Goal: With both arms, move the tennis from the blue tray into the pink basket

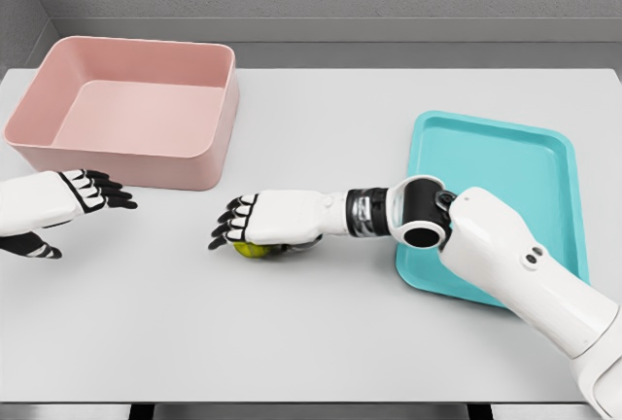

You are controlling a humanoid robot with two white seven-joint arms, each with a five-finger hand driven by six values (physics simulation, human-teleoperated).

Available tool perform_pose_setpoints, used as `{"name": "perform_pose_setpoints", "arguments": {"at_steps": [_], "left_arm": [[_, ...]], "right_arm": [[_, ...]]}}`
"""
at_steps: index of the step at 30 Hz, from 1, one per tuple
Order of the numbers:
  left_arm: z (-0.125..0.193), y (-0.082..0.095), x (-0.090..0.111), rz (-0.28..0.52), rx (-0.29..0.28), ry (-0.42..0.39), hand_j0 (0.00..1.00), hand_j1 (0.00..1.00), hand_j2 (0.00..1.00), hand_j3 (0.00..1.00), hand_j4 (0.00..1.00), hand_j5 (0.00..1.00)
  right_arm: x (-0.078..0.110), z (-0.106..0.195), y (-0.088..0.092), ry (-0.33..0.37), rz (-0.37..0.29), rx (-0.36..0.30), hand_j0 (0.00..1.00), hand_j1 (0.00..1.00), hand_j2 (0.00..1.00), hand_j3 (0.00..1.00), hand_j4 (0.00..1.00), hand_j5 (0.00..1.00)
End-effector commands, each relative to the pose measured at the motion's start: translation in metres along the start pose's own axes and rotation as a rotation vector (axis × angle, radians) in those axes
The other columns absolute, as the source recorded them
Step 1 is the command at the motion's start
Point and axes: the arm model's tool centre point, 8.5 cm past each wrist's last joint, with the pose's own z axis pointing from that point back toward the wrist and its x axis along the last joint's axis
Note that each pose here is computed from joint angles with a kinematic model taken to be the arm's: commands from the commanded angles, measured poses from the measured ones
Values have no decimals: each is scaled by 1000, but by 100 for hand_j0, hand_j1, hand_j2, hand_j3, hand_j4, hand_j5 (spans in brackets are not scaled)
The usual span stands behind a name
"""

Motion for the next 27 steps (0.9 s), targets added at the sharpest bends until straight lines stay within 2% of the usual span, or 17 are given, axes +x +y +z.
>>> {"name": "perform_pose_setpoints", "arguments": {"at_steps": [1,3,7,9,11,13,15,17,18,21,24,26,27], "left_arm": [[0,1,0,4,4,0,100,100,100,100,100,100],[0,1,0,4,4,0,100,100,100,100,100,100],[0,0,0,5,4,1,100,100,100,100,100,100],[0,0,0,5,2,1,100,100,100,100,100,100],[-6,-1,2,10,12,-12,100,100,100,100,100,100],[-18,-5,7,8,17,-35,100,100,100,100,100,100],[-31,-9,13,-6,24,-57,100,100,100,100,100,100],[-43,-12,19,-22,30,-78,100,100,100,100,100,100],[-46,-12,21,-26,33,-84,100,100,100,100,100,100],[-53,-4,24,-35,58,-98,100,100,100,100,100,100],[-60,5,29,-62,76,-119,100,100,100,100,100,100],[-66,12,36,-76,91,-143,100,100,100,100,100,100],[-68,11,40,-79,73,-153,100,100,100,100,100,100]], "right_arm": [[0,2,-1,0,-2,-6,100,100,100,100,100,100],[-7,11,-4,24,-2,-16,100,100,100,100,100,100],[-20,48,-31,92,45,-80,100,100,100,100,100,100],[-21,67,-36,114,76,-80,100,100,100,100,100,100],[-25,93,-53,162,109,-136,100,100,100,100,100,100],[-28,145,-66,251,122,-221,100,100,100,100,100,100],[-27,202,-56,362,40,-357,100,100,100,100,100,100],[-28,261,-50,479,-15,-486,100,100,100,100,100,100],[-26,283,-50,510,-35,-531,100,100,100,100,100,100],[-17,329,-28,597,-108,-602,100,100,100,100,100,100],[-10,333,2,625,-188,-607,100,100,100,100,100,100],[-5,327,18,618,-239,-610,100,100,100,100,100,100],[-3,325,25,617,-263,-614,100,100,100,100,100,100]]}}
